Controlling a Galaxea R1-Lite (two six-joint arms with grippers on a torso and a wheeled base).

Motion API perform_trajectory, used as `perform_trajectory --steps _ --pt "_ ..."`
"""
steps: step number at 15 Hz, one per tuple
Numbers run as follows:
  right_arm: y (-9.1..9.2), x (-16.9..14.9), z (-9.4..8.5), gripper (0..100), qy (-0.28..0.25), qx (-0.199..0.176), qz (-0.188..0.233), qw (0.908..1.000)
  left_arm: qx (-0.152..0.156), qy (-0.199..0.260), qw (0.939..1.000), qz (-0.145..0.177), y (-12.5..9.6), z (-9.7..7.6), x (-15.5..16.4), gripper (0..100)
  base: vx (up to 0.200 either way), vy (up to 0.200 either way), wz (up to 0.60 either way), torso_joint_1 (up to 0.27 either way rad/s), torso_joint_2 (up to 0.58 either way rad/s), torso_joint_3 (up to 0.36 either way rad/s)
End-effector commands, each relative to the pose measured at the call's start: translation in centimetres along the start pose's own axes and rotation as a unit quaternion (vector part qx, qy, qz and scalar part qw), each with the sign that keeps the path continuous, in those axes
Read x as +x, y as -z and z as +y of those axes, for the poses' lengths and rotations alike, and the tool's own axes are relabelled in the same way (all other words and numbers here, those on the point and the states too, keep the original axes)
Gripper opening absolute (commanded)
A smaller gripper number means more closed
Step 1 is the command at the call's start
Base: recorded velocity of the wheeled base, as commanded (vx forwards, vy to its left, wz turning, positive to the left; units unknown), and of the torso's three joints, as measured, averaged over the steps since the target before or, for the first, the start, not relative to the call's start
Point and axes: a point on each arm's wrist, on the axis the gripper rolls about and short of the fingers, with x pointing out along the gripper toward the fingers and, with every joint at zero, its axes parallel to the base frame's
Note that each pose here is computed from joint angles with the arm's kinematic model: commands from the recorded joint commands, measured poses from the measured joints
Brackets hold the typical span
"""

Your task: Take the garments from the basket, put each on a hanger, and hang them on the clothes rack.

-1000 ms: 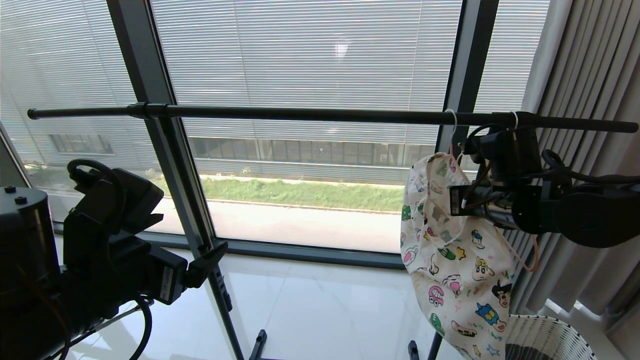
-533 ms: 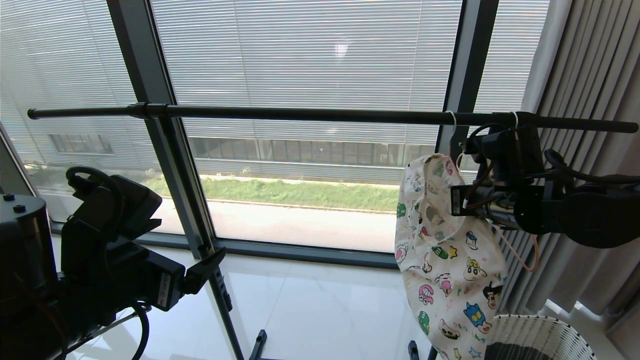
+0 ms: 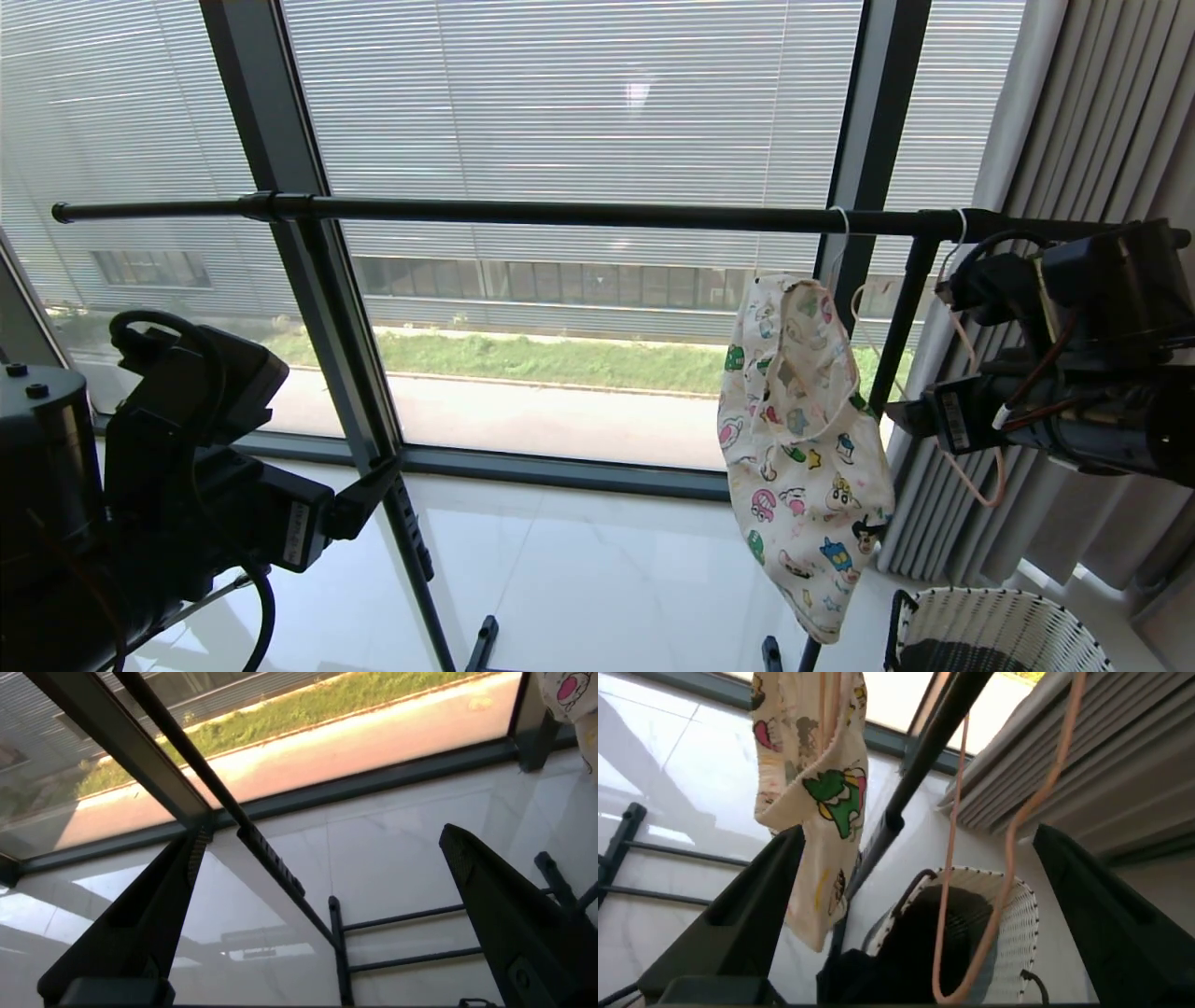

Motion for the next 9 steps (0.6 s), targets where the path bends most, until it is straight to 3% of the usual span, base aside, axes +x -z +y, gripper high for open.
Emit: perform_trajectory --steps 1,9 --pt "0.7 -2.5 -1.7 100 0.01 0.013 -0.02 0.9997 0.001 -0.009 1.0 0.004 0.1 0.0 0.1 100 -0.2 0.0 0.0 -0.002 0.01 0.002" --pt "0.9 -3.3 -3.8 100 0.048 0.03 -0.029 0.998 -0.003 -0.014 0.9999 -0.002 -0.1 0.2 -0.2 100 -0.2 0.0 0.0 0.0 0.0 0.002"
